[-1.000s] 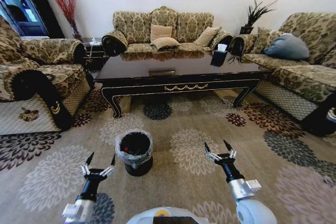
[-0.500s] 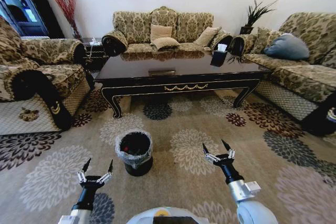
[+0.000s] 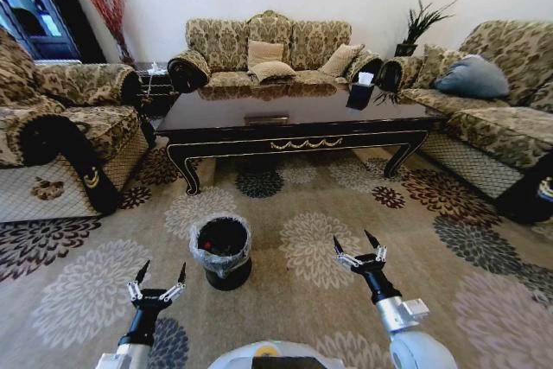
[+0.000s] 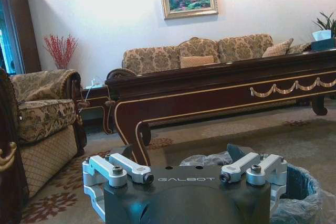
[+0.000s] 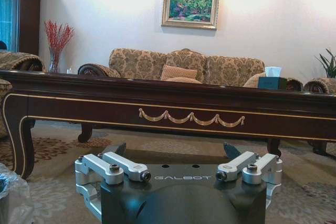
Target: Move to the front of the table and pick up the trash from the floor, then place it into the trash bin.
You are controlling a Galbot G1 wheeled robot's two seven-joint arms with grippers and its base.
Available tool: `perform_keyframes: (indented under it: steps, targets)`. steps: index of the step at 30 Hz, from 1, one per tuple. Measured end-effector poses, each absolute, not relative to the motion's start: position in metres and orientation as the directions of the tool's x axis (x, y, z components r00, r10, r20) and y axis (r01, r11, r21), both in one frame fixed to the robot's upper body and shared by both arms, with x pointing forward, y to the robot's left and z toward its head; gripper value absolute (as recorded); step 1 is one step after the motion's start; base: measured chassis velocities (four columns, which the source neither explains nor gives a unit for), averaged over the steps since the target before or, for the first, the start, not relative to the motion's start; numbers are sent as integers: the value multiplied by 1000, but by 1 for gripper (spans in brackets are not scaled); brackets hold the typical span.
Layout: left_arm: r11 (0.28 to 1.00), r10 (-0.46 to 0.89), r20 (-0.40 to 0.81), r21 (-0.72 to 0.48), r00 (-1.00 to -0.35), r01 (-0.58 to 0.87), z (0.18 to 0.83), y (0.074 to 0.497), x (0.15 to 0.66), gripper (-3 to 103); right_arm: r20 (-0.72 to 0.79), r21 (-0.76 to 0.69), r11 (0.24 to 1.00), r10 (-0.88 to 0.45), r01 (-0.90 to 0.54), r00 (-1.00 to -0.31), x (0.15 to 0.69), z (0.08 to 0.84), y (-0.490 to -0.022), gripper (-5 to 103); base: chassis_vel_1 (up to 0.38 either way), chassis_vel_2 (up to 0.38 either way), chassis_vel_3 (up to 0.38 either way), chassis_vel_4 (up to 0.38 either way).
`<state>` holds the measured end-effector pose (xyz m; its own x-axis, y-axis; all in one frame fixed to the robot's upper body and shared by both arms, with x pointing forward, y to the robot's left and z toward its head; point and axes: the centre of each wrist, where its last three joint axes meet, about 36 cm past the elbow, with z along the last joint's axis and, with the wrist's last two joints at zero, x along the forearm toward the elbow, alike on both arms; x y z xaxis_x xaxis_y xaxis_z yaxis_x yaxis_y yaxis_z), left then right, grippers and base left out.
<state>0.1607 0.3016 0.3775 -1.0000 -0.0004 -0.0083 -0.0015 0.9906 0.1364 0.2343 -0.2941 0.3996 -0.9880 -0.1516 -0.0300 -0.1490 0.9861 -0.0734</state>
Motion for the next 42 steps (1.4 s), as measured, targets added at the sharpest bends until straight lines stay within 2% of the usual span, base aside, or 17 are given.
perform_keyframes:
  steps: [12, 20, 42]
  targets:
    - [991, -1, -8, 136, -1000, -2, 378, 302, 161, 100, -30, -73, 986, -152, -149, -988, 234, 400, -294, 100, 14, -8, -11, 17]
    - [991, -1, -7, 136, -1000, -2, 378, 302, 161, 100, -30, -73, 986, -152, -149, -988, 234, 400, -294, 100, 143, -133, -146, 143]
    - [991, -1, -7, 135, -1000, -2, 377, 302, 161, 100, -30, -73, 986, -151, -148, -988, 234, 399, -294, 100, 330, -329, -321, 323]
